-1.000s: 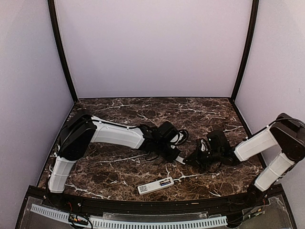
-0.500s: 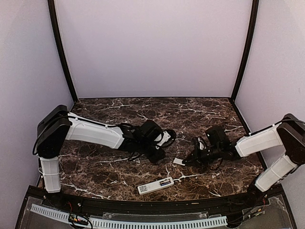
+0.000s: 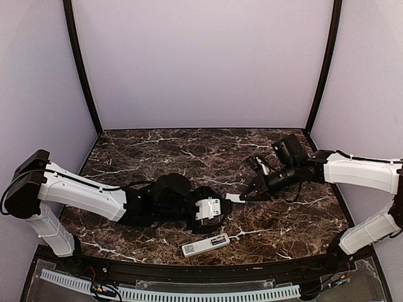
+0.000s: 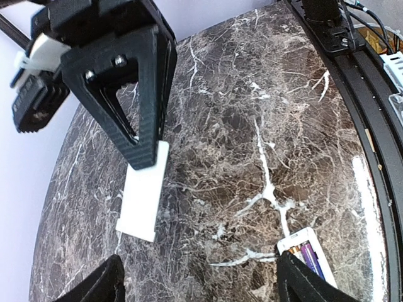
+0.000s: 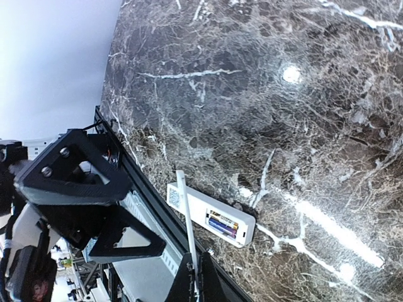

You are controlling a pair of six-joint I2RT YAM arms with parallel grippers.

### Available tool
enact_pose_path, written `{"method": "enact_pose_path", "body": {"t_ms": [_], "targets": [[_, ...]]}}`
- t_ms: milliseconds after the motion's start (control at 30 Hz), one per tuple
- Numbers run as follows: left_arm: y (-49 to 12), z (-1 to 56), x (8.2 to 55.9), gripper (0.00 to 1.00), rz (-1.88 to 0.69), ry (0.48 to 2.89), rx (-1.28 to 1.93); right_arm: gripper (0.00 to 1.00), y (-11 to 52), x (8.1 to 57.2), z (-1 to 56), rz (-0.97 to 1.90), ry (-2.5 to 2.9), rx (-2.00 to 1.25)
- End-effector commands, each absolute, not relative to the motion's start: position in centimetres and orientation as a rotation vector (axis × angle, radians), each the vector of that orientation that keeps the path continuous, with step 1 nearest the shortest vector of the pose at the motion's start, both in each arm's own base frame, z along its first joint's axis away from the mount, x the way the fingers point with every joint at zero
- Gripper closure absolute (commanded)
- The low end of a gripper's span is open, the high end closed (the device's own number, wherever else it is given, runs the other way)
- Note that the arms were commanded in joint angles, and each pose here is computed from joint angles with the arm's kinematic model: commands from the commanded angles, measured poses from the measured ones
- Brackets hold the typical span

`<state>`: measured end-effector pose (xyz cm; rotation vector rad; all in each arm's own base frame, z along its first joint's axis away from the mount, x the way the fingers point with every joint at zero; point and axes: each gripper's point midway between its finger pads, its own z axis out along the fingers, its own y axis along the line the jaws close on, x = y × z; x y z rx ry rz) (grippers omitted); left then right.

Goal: Load the batteries into the remote control
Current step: Pass from the right arm to the left

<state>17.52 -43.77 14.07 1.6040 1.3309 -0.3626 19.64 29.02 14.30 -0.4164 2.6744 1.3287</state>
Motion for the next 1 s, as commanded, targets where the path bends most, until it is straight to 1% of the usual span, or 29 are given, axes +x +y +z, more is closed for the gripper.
{"method": "enact_pose_path", "body": {"t_ms": [0, 133, 233, 300, 400, 467, 667, 833, 967], "targets": [[-44.8, 16.1, 19.1, 0.19, -0.295, 1.296, 1.555, 1.00, 28.2, 17.4, 16.7, 1.309, 2.706, -0.542], [-45.5, 17.3, 20.6, 0.21, -0.244, 1.344, 1.485, 1.00, 28.2, 16.8, 17.7, 1.266, 2.710, -0.590], [-45.9, 17.4, 20.7, 0.24, -0.249, 1.354, 1.485, 1.00, 28.5, 16.3, 18.2, 1.258, 2.712, -0.630], [-46.1, 17.4, 20.4, 0.29, -0.269, 1.356, 1.493, 1.00, 28.8, 16.1, 18.4, 1.242, 2.713, -0.654], [-46.3, 17.2, 19.9, 0.42, -0.308, 1.373, 1.512, 1.00, 29.1, 16.1, 18.9, 1.229, 2.699, -0.676], [-46.3, 16.9, 19.7, 0.47, -0.323, 1.386, 1.520, 1.00, 29.2, 16.2, 19.2, 1.228, 2.685, -0.680], [-46.7, 16.6, 19.3, 0.50, -0.320, 1.385, 1.544, 1.00, 29.7, 16.3, 19.5, 1.233, 2.674, -0.698], [-47.2, 17.0, 19.4, 0.59, -0.303, 1.367, 1.544, 1.00, 30.0, 16.4, 19.7, 1.229, 2.671, -0.705], [-47.4, 16.9, 19.4, 0.63, -0.293, 1.364, 1.547, 1.00, 30.0, 16.5, 19.6, 1.220, 2.677, -0.708]]}}
